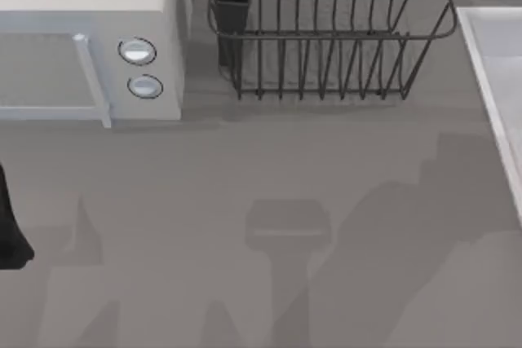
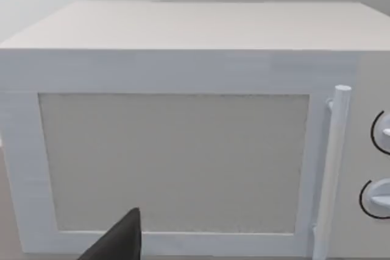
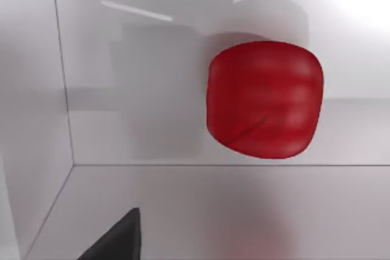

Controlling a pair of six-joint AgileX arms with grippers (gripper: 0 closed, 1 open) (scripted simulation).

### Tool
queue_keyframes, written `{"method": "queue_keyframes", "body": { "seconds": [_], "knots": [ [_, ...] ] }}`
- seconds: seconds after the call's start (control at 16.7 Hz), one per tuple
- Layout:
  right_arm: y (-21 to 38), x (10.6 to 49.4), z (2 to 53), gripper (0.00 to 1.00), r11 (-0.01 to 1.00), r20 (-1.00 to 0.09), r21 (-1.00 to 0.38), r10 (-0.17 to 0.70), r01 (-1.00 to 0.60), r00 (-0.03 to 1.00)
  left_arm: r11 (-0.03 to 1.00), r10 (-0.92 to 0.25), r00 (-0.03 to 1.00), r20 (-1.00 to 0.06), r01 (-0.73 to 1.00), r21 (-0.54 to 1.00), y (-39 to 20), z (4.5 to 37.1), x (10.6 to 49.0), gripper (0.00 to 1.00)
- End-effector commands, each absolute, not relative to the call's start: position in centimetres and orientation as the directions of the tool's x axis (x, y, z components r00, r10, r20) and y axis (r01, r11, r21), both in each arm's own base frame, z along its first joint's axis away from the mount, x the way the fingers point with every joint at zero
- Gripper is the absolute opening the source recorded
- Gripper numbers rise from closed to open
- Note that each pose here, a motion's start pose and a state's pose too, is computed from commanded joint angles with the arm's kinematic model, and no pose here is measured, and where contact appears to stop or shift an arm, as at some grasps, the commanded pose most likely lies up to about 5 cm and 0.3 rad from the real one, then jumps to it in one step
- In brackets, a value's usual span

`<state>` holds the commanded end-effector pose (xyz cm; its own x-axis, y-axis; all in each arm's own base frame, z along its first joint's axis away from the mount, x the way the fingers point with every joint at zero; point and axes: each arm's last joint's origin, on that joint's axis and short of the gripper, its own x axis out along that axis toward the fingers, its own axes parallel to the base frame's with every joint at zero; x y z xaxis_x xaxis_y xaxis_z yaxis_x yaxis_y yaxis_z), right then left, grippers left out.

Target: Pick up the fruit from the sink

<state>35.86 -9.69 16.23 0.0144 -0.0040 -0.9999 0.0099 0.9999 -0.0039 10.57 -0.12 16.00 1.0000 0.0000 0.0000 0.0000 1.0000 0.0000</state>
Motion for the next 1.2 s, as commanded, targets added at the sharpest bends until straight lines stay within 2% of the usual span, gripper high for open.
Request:
{"method": "queue_keyframes", "body": {
  "seconds": [0.48,1.02,1.2],
  "knots": [
    [-9.7,36.2,15.4,1.00,1.000,-1.000,0.000,0.000,0.006,-0.001,1.000,0.000,1.000,0.000,0.000,0.000,-0.1,16.0,10.6,1.00],
    [-10.0,36.7,2.9,1.00,1.000,-1.000,-0.004,-0.004,0.009,0.015,1.000,0.000,1.000,0.000,0.000,0.000,-0.1,16.0,10.6,1.00],
    [-9.9,36.1,0.5,1.00,1.000,-1.000,0.000,0.000,0.010,0.001,1.000,0.000,1.000,0.000,0.000,0.000,-0.1,16.0,10.6,1.00]
  ]
}}
